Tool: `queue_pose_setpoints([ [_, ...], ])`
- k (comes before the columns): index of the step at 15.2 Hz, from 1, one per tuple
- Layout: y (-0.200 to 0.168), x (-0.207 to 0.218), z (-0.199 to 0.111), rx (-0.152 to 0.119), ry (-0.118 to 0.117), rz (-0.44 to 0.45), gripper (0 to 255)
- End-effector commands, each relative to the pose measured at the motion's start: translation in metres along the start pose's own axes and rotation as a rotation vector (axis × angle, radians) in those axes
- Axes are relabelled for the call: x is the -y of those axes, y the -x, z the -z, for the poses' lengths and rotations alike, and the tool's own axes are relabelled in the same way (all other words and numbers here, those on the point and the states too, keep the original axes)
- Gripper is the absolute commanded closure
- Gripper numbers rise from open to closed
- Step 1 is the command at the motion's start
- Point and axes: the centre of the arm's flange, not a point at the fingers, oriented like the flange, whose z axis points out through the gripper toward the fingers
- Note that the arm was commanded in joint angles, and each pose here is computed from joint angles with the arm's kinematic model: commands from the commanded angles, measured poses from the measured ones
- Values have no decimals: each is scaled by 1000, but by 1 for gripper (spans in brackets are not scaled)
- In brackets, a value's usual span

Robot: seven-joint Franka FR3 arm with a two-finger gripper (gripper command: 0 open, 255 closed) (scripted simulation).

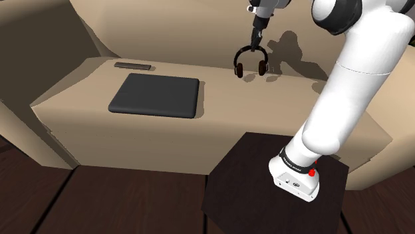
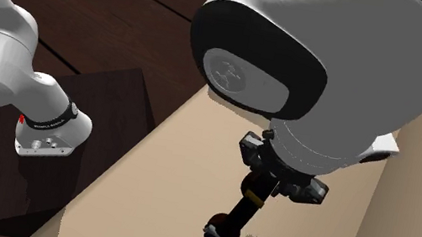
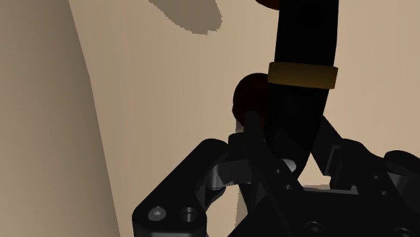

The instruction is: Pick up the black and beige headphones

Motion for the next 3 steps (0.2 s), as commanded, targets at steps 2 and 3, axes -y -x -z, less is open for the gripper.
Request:
queue_pose_setpoints([
  [2, 0, 0, 11, 0, 0, 0, 255],
  [3, 0, 0, 11, 0, 0, 0, 255],
])
